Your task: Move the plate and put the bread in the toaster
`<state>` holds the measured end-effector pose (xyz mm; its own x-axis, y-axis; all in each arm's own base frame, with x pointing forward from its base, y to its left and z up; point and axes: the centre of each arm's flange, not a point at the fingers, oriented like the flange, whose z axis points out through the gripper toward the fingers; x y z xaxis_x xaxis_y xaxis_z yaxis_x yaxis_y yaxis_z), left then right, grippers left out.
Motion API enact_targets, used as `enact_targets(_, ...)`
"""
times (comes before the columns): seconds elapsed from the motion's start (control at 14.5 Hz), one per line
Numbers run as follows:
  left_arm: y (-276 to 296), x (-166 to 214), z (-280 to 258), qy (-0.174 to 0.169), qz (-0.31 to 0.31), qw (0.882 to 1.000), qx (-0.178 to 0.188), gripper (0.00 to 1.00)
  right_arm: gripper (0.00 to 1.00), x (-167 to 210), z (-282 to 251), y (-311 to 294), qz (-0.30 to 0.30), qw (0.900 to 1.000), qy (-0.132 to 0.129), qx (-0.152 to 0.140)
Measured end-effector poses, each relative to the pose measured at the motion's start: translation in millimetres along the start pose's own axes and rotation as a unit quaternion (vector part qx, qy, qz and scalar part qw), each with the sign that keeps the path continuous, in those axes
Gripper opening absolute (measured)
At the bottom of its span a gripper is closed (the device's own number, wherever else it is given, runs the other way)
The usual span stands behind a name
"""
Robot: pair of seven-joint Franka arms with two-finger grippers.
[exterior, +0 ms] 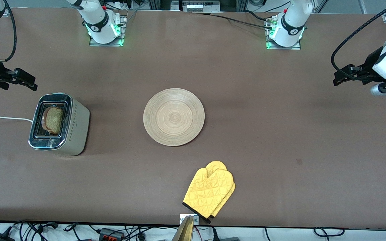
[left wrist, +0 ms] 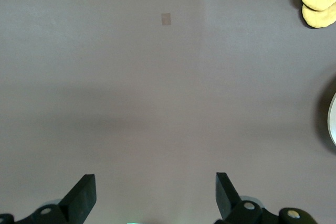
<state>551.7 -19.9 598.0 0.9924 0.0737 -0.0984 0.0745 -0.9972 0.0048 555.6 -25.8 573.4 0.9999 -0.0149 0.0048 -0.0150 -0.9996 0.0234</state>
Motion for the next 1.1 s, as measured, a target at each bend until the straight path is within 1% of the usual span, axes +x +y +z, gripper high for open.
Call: enact_targets(1.1, -1.1, 0.1, 0.0, 0.0, -0.001, 1.0, 0.0, 1.0, 1.0, 0.8, 2.3, -6.1, -0.005, 1.0, 0.0, 0.0)
